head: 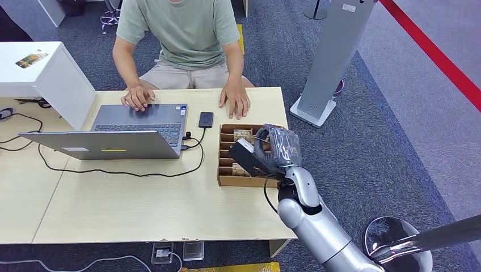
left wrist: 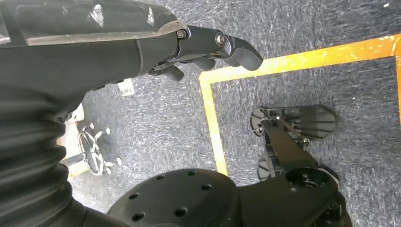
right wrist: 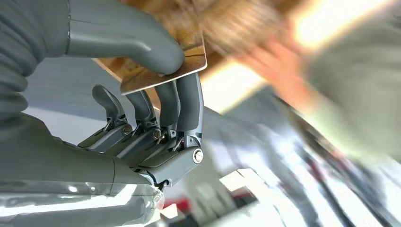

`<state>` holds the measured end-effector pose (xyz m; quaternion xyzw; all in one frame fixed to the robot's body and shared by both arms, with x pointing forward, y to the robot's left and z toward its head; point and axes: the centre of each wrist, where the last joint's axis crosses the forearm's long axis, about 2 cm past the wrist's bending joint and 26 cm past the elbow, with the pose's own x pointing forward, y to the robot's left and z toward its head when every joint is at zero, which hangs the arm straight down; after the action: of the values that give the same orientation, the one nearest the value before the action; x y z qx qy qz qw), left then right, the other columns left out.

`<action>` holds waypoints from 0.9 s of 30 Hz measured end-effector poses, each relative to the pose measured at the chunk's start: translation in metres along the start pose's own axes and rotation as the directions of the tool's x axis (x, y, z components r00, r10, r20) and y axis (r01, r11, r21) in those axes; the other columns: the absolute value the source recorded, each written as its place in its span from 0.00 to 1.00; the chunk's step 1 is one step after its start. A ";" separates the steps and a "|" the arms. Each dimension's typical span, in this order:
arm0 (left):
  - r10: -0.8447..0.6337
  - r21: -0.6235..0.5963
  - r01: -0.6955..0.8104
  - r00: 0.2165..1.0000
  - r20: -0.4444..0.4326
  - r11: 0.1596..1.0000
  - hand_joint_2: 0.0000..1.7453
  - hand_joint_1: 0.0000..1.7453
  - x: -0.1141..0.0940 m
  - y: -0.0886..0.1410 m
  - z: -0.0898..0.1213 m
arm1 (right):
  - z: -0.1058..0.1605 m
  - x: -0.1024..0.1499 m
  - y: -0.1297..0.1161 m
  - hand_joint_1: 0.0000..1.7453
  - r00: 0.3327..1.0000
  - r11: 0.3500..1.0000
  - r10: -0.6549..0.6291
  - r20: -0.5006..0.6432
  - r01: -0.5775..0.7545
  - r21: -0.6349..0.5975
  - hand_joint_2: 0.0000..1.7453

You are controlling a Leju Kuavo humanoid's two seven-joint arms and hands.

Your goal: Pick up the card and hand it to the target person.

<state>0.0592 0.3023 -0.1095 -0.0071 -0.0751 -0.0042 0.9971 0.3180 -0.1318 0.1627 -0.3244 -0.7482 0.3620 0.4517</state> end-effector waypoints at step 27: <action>-0.021 -0.011 0.021 1.000 0.008 1.000 1.00 0.00 0.004 -0.011 0.000 | -0.085 0.029 -0.023 0.83 0.984 0.985 -0.167 0.063 0.169 -0.026 1.00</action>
<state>0.0631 0.2913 -0.1090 -0.0121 -0.0791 -0.0152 0.9967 0.3804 -0.0998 0.2228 -0.2560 -0.7918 0.3204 0.4527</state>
